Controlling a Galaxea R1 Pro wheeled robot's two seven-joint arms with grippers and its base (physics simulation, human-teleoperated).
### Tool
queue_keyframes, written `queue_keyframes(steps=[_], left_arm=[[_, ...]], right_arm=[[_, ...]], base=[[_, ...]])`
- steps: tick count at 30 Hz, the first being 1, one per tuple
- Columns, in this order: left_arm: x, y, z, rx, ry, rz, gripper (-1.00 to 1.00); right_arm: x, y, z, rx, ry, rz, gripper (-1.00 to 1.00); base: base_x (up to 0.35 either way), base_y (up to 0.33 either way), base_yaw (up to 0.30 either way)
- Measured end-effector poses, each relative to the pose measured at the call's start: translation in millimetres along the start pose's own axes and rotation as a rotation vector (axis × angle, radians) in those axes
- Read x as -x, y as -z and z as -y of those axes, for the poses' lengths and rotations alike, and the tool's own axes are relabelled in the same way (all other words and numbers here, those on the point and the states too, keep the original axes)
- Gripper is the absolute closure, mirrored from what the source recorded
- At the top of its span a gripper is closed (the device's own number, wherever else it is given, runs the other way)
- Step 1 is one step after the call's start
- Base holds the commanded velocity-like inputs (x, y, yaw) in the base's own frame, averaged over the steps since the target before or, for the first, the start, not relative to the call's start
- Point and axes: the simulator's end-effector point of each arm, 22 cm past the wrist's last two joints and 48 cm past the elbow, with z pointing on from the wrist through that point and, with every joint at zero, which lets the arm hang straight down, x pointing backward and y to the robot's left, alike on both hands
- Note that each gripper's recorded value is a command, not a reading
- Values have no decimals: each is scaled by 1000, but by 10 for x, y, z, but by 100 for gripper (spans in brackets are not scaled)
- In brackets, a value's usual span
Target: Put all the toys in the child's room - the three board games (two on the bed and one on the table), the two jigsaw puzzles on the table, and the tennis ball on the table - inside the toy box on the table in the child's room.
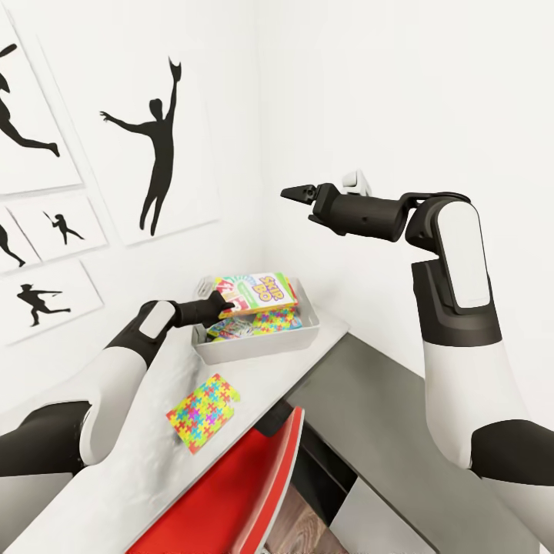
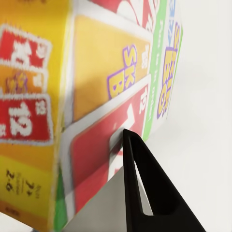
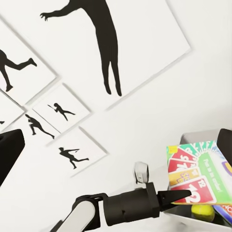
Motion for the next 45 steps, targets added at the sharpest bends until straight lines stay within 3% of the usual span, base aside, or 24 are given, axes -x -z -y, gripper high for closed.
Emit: queue_keyframes(steps=[45], left_arm=[[197,-227,-184,15,-3,36,100]], right_arm=[[-230,-217,398,-18,-46,-35,-100]], base=[[0,0,0]])
